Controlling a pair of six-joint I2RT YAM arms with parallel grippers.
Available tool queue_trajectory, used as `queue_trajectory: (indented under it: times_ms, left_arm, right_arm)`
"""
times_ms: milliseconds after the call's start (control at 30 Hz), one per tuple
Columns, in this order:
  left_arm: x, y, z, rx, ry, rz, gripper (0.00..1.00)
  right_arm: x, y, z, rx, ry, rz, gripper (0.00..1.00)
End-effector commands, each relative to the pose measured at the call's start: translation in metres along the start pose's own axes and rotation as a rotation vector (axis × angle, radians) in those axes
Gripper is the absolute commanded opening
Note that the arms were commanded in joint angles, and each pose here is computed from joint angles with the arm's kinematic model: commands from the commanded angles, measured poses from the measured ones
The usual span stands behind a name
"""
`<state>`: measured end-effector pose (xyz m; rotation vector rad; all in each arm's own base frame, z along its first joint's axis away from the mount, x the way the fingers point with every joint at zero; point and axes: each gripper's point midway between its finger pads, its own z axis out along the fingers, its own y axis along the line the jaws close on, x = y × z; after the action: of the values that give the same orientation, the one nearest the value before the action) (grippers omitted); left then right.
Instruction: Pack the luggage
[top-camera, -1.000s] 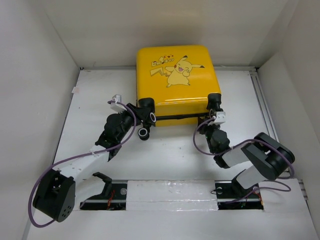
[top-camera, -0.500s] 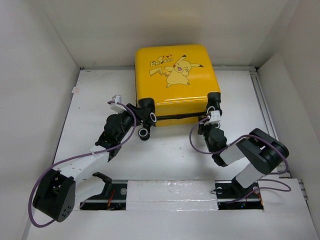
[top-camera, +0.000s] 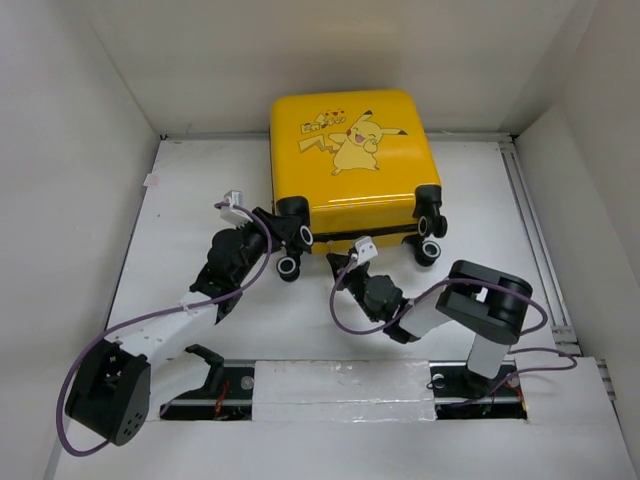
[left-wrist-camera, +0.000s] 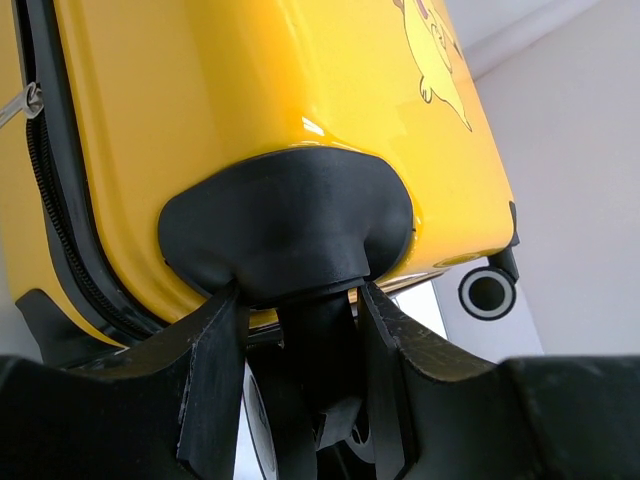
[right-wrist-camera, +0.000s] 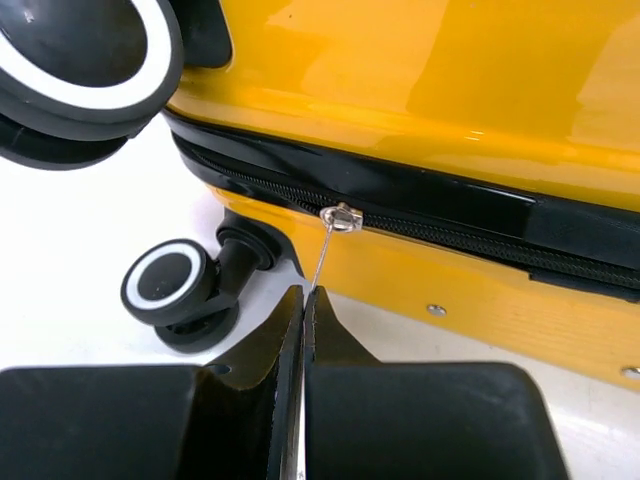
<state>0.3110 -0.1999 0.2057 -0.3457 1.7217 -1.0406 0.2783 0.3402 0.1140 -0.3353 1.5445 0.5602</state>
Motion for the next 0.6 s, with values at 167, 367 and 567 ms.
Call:
queue_trajectory:
  times_ms: [167,367,567]
  left_arm:
    - [-0.006,-0.04,-0.011,0.159,-0.001,0.026,0.24]
    - [-0.006,-0.061,-0.006,0.227,0.036,-0.014,0.03]
    - [-0.001,-0.099,-0.012,0.346,0.109,-0.056,0.0]
  right_arm:
    - [-0.058,0.062,-0.048,-0.27,-0.107,0.125,0.0]
    - [-0.07,0.086,-0.038,-0.345,-0.116,0.17,0.0]
    - [-0.083,0.151,-0.032,-0.563,-0.179,0.239,0.0]
